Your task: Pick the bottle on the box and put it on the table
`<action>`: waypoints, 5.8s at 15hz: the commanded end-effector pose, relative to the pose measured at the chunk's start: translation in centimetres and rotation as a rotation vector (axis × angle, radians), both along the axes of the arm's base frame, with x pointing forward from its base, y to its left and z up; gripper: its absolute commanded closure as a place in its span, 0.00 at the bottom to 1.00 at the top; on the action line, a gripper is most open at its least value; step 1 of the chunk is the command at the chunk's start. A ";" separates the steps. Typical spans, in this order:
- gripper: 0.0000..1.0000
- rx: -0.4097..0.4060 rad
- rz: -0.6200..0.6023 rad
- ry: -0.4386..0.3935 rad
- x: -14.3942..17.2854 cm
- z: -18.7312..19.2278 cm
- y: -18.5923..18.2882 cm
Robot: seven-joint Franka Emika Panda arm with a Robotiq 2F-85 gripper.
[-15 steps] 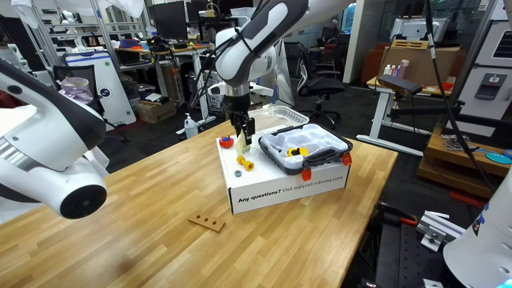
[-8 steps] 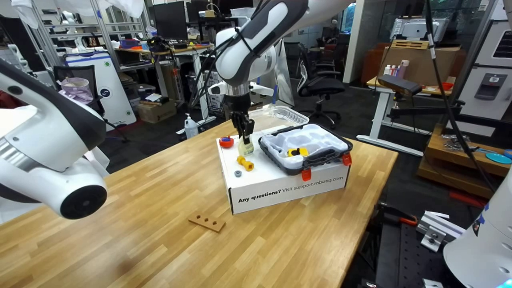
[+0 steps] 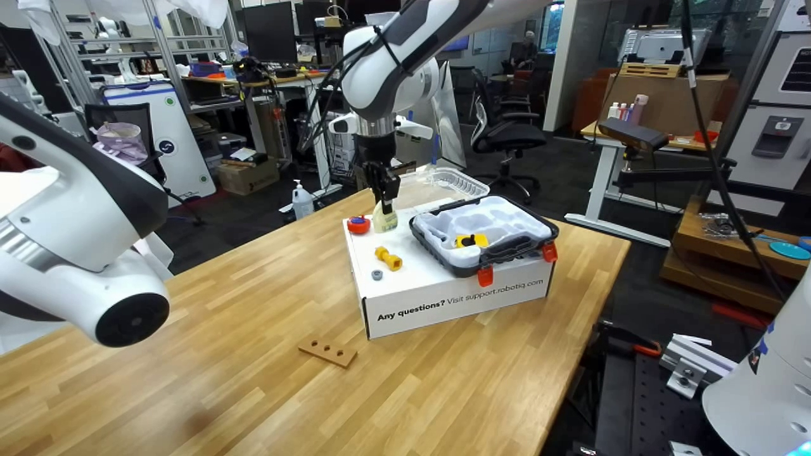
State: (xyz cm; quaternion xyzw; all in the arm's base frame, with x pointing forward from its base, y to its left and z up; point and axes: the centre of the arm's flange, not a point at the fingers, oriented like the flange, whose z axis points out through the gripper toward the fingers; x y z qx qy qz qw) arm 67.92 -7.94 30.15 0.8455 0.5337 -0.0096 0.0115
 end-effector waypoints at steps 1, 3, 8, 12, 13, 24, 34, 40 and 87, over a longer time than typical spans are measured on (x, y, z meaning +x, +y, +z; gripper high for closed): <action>0.92 -0.006 -0.020 -0.031 -0.3 2.5 -0.7; 0.92 -0.002 -0.026 -0.041 -0.6 3.4 -0.7; 0.92 0.012 -0.006 -0.031 -1.8 4.3 0.8; 0.92 0.000 0.067 -0.062 -4.1 7.2 2.7; 0.92 -0.003 0.090 -0.069 -4.9 8.2 3.7; 0.92 -0.051 0.196 -0.061 -12.0 6.5 11.3; 0.92 0.031 0.080 -0.040 -12.7 3.9 16.7; 0.68 0.042 -0.007 -0.057 -12.5 4.2 18.2; 0.16 0.118 0.040 0.135 -12.8 -12.4 27.0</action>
